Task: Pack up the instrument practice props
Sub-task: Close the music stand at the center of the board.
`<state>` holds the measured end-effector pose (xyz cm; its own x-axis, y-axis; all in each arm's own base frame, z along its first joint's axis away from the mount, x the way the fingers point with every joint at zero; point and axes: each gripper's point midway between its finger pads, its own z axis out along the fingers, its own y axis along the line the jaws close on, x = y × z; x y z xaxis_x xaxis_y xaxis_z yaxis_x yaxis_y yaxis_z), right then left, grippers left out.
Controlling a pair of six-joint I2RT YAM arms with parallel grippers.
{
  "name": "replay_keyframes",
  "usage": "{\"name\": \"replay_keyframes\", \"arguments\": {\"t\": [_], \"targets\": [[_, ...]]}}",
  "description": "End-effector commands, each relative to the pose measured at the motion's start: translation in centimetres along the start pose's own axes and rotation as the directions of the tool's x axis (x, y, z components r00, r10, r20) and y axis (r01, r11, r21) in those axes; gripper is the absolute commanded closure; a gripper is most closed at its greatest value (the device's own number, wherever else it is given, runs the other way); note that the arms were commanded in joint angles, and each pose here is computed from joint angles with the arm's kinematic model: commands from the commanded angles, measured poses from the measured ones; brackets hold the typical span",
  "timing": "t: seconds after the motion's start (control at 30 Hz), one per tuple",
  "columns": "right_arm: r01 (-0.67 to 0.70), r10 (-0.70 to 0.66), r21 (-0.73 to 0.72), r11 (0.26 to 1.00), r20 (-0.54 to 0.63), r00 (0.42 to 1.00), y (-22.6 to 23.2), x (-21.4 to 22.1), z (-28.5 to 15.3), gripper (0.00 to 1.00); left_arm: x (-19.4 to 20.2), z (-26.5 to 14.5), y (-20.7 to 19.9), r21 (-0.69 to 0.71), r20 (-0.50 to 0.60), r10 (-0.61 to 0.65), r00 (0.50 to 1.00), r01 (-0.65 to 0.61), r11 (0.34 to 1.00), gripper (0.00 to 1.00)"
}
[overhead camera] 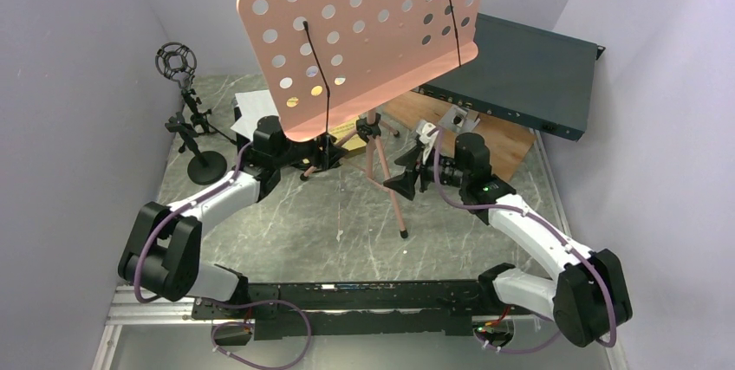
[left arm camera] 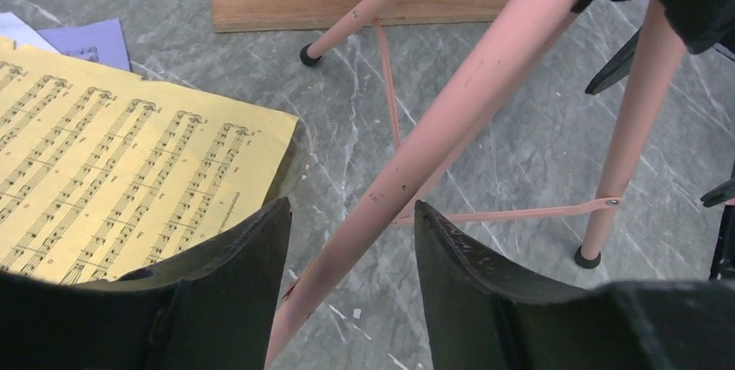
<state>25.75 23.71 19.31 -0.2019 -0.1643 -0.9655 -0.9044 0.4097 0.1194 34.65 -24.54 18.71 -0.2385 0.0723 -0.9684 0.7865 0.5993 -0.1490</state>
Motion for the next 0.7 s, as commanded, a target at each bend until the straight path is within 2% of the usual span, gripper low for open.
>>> {"name": "replay_keyframes", "arguments": {"t": [0.0,0.07,0.13,0.23,0.33,0.4,0.67], "targets": [[0.021,-0.022,0.027,0.999,0.056,0.998,-0.2,-1.2,1.0,0.30,-3.1,0.4,-1.4,0.086,0.088,0.006,0.996,-0.013,0.996,0.47],[0.017,-0.018,0.026,1.000,0.045,0.999,-0.1,-0.8,1.4,0.38,-3.0,0.4,-1.8,0.108,0.086,-0.023,0.996,0.014,0.994,0.59],[0.002,-0.003,0.031,1.000,0.036,0.999,-0.1,-0.5,1.6,0.55,-3.0,0.3,-2.1,0.124,0.080,-0.047,0.996,0.037,0.992,0.73],[-0.011,0.010,0.059,0.998,0.026,1.000,-0.6,-0.5,1.5,0.81,-3.0,0.3,-2.6,0.145,0.073,-0.083,0.994,0.072,0.987,0.88],[-0.007,0.004,0.064,0.998,0.037,0.999,-0.5,-1.2,1.1,0.96,-3.3,0.1,-3.4,0.180,0.073,-0.111,0.991,0.096,0.979,1.00],[-0.010,0.007,0.051,0.999,0.055,0.998,-0.3,-1.8,0.6,1.00,-3.7,-0.2,-4.1,0.213,0.086,-0.129,0.988,0.108,0.971,1.00],[-0.022,0.025,-0.027,0.999,0.119,0.993,0.4,-3.1,-1.3,1.00,-4.9,0.0,-7.9,0.353,0.125,-0.208,0.970,0.152,0.923,1.00]]}}
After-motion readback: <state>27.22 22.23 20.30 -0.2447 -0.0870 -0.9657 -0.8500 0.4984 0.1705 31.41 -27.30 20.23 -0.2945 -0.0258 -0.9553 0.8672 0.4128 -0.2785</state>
